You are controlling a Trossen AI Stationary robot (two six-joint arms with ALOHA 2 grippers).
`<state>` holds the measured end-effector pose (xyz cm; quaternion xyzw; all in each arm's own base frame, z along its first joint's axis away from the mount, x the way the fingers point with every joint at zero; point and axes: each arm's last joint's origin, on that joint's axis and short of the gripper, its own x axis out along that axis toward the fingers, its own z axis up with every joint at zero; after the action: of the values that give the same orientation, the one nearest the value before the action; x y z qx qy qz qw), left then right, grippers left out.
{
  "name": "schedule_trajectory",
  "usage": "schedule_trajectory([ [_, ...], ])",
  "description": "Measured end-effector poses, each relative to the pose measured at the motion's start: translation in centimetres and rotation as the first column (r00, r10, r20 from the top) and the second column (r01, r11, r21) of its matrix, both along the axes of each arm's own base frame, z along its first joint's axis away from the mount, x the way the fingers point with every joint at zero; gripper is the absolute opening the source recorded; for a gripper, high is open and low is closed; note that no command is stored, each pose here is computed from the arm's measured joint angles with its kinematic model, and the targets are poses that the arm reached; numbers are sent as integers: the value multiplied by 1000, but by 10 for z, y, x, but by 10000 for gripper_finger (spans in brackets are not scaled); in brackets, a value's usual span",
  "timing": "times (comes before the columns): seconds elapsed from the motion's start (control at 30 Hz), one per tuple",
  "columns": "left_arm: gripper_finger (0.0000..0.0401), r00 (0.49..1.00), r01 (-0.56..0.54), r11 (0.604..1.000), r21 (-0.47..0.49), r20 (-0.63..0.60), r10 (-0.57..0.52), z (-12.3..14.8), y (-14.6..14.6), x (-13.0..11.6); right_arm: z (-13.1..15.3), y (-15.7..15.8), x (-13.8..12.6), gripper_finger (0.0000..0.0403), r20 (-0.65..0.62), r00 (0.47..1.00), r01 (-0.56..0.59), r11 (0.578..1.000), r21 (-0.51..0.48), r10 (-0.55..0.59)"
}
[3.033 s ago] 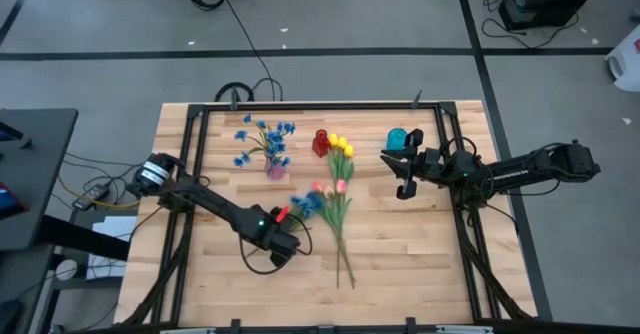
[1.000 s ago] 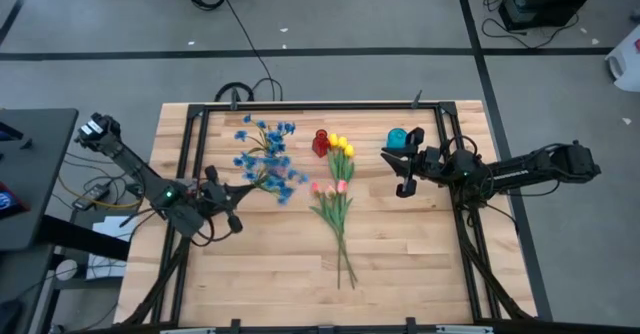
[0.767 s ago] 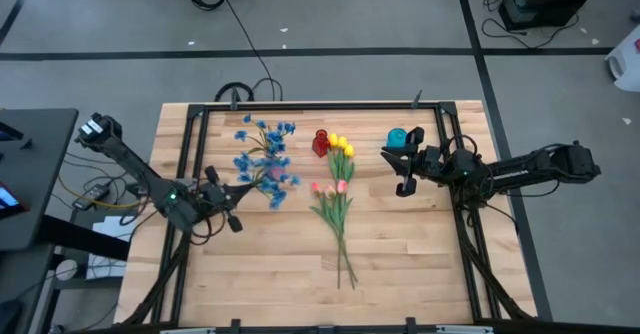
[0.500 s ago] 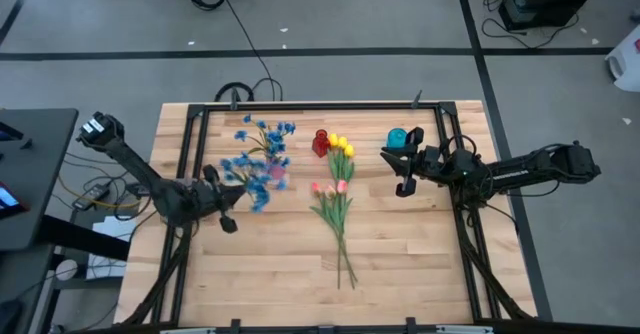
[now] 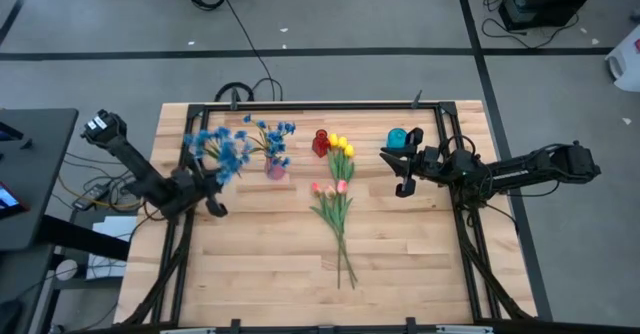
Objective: Sort flowers into vase by color
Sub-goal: Put the blue flowers into the pink vase
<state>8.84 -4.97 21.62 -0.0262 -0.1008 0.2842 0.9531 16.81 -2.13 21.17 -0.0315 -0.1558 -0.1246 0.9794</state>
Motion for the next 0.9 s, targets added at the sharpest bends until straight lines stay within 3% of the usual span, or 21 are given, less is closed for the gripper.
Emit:
schedule_trajectory([
  [0.27,0,983,-184,982,-45,-16,184,6,17,-4,0,0,0,74,1,1000,0,1000,0,0],
  [0.43,0,958,-271,952,-142,55,281,7,27,0,1,0,0,74,15,1000,-5,1000,12,5],
  [0.6,0,941,-245,945,-216,181,286,8,33,3,1,0,0,74,18,1000,-5,1000,13,5],
  [0.9,0,927,-168,949,-266,284,243,0,37,16,4,0,-1,74,49,999,-9,1000,8,9],
])
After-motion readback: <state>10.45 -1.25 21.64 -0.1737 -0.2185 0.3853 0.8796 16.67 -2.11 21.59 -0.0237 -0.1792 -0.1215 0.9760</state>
